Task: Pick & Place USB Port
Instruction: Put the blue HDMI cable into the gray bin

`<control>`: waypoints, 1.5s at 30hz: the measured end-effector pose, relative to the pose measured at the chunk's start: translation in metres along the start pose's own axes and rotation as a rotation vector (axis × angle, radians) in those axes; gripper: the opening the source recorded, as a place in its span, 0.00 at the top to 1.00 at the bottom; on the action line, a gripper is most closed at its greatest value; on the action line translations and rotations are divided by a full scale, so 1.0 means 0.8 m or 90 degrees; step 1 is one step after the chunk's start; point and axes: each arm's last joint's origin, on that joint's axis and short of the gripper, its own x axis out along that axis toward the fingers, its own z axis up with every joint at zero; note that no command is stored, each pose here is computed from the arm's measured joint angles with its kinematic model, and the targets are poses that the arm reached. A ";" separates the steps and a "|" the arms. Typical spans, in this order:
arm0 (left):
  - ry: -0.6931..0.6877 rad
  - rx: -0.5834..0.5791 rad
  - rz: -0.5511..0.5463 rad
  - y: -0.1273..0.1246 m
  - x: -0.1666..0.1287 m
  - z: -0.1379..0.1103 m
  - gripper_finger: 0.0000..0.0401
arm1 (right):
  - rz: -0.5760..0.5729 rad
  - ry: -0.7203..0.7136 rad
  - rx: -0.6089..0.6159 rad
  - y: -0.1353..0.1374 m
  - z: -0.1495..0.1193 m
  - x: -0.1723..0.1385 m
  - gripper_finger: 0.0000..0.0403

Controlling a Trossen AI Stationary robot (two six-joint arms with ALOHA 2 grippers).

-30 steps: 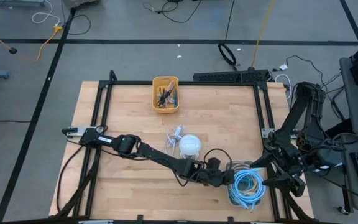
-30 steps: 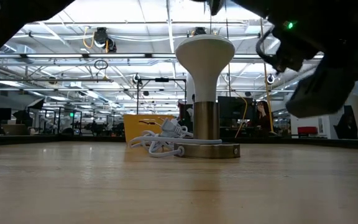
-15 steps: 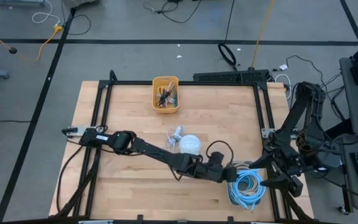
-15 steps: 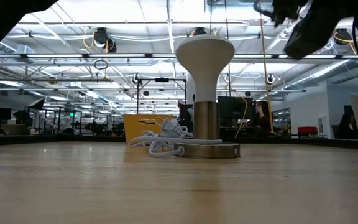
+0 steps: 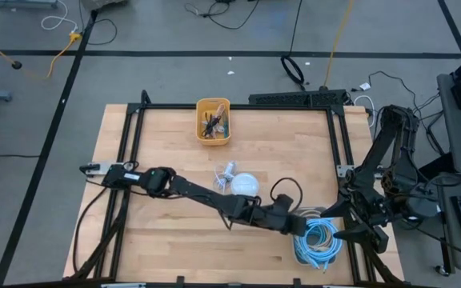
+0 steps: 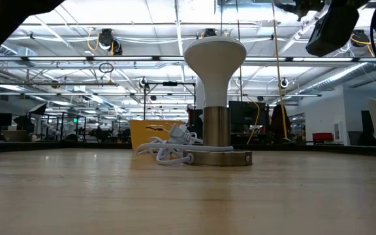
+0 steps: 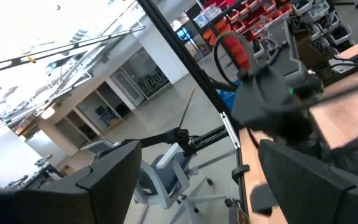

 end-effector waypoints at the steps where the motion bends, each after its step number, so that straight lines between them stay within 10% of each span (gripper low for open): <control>1: -0.002 0.005 -0.005 -0.002 0.000 0.002 1.00 | -0.002 0.000 -0.001 0.000 0.000 0.000 0.22; 9: 0.000 0.029 -0.012 -0.008 -0.003 -0.006 1.00 | -0.132 0.176 0.076 -0.042 -0.041 -0.007 0.30; 18: 0.031 0.030 0.031 -0.002 -0.007 -0.034 1.00 | -0.164 0.394 0.080 -0.048 -0.079 -0.005 0.96; 28: -0.027 0.109 0.077 -0.059 -0.064 -0.010 1.00 | -0.240 0.602 0.044 -0.072 -0.124 0.002 1.00; 45: -0.107 0.160 0.051 -0.112 -0.115 -0.009 1.00 | -0.321 0.653 -0.134 -0.120 -0.168 0.068 1.00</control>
